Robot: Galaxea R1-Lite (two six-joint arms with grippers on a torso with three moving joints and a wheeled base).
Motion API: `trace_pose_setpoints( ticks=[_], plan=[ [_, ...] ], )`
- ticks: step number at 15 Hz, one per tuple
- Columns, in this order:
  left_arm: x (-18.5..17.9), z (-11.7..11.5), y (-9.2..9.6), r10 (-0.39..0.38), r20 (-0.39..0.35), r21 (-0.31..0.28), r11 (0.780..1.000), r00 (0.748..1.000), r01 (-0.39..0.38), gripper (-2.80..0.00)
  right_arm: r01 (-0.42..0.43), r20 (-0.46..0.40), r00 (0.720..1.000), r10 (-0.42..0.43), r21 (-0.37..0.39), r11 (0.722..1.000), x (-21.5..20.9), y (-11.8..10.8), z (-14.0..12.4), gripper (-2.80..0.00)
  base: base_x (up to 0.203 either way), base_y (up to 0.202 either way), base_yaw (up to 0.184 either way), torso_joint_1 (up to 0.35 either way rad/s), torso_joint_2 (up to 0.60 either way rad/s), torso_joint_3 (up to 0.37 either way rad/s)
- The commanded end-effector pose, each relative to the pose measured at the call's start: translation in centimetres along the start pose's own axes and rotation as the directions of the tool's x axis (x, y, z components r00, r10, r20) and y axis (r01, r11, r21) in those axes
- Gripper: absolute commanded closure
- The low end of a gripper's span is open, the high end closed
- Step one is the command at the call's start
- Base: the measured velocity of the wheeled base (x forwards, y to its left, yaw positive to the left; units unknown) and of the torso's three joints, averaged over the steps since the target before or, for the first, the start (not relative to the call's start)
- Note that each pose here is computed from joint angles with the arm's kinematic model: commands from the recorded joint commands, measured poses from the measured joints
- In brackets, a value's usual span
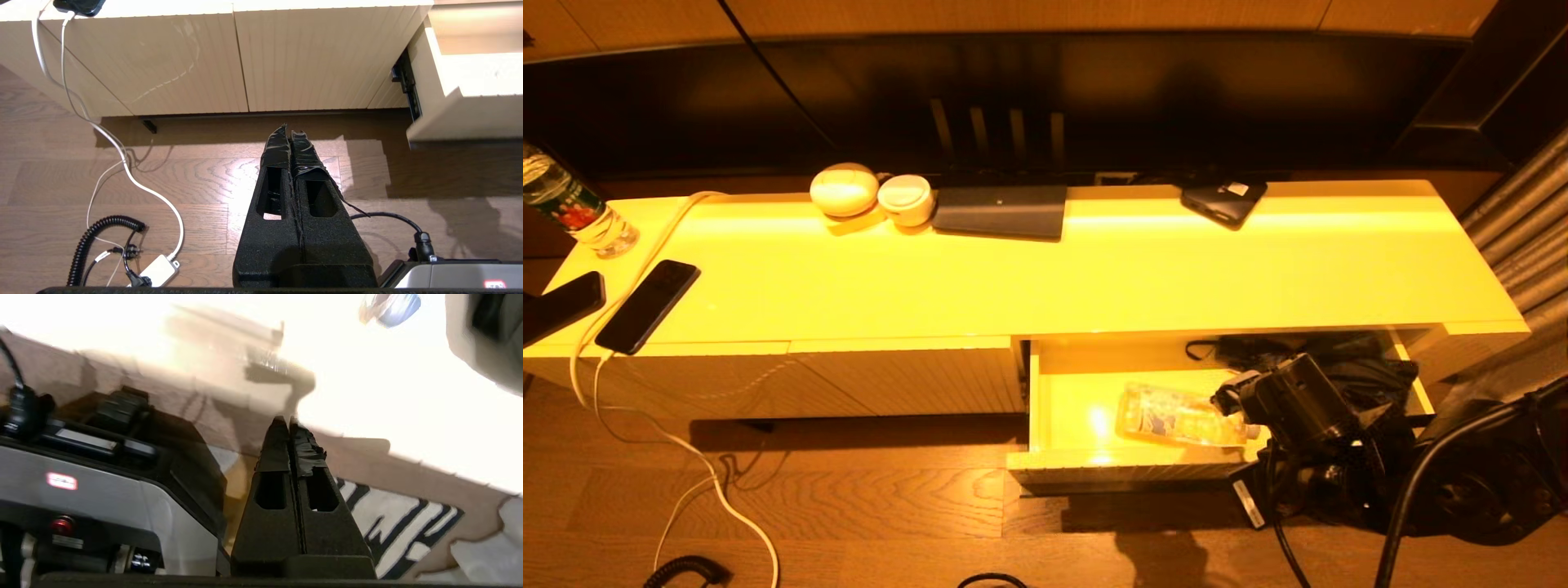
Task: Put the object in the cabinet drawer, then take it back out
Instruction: Close the drawer
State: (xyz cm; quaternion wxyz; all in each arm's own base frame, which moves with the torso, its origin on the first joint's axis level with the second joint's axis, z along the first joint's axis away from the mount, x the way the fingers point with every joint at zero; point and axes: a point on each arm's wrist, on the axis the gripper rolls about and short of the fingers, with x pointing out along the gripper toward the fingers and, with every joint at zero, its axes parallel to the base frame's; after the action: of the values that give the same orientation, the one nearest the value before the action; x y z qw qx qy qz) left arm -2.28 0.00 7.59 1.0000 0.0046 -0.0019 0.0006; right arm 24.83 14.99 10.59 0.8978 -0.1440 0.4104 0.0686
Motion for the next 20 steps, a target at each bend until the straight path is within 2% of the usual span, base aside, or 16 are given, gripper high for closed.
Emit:
trace_pose_setpoints(
  ticks=[1, 5, 8, 14, 20],
  plan=[
    [0.0, 0.0, 0.0, 0.0, -0.001, 0.0, 1.0, 1.0, 0.0, 0.0, 0.031, 0.018, 0.999, -0.031, 0.005, 1.0, 0.6, 0.2, 0.2, 0.0, 0.0, 0.0, 0.0, 0.0, 0.0, 0.0],
    [0.0, 0.0, 0.0, 0.0, -0.001, 0.0, 1.0, 1.0, 0.0, 0.0, 0.086, 0.09, 0.992, -0.09, 0.048, 0.995, 1.8, 0.2, 1.4, 0.0, 0.0, 0.0, 0.0, 0.0, 0.0, 0.0],
    [0.0, 0.0, 0.0, 0.0, -0.001, 0.0, 1.0, 1.0, 0.0, 0.0, 0.128, 0.198, 0.969, -0.149, 0.112, 0.985, 2.1, -0.1, 3.2, 0.0, 0.0, 0.0, 0.0, 0.0, 0.0, 0.0],
    [0.0, 0.0, 0.0, 0.0, -0.001, 0.0, 1.0, 1.0, 0.0, 0.0, 0.142, 0.279, 0.942, -0.189, 0.18, 0.973, 2.6, -0.6, 5.3, 0.0, 0.0, 0.0, 0.0, 0.0, 0.0, 0.0],
    [0.0, 0.0, 0.0, 0.0, -0.001, 0.0, 1.0, 1.0, 0.0, 0.0, 0.144, 0.314, 0.926, -0.208, 0.216, 0.966, 3.4, -0.5, 6.6, 0.0, 0.0, 0.0, 0.0, 0.0, 0.0, 0.0]
  ],
)
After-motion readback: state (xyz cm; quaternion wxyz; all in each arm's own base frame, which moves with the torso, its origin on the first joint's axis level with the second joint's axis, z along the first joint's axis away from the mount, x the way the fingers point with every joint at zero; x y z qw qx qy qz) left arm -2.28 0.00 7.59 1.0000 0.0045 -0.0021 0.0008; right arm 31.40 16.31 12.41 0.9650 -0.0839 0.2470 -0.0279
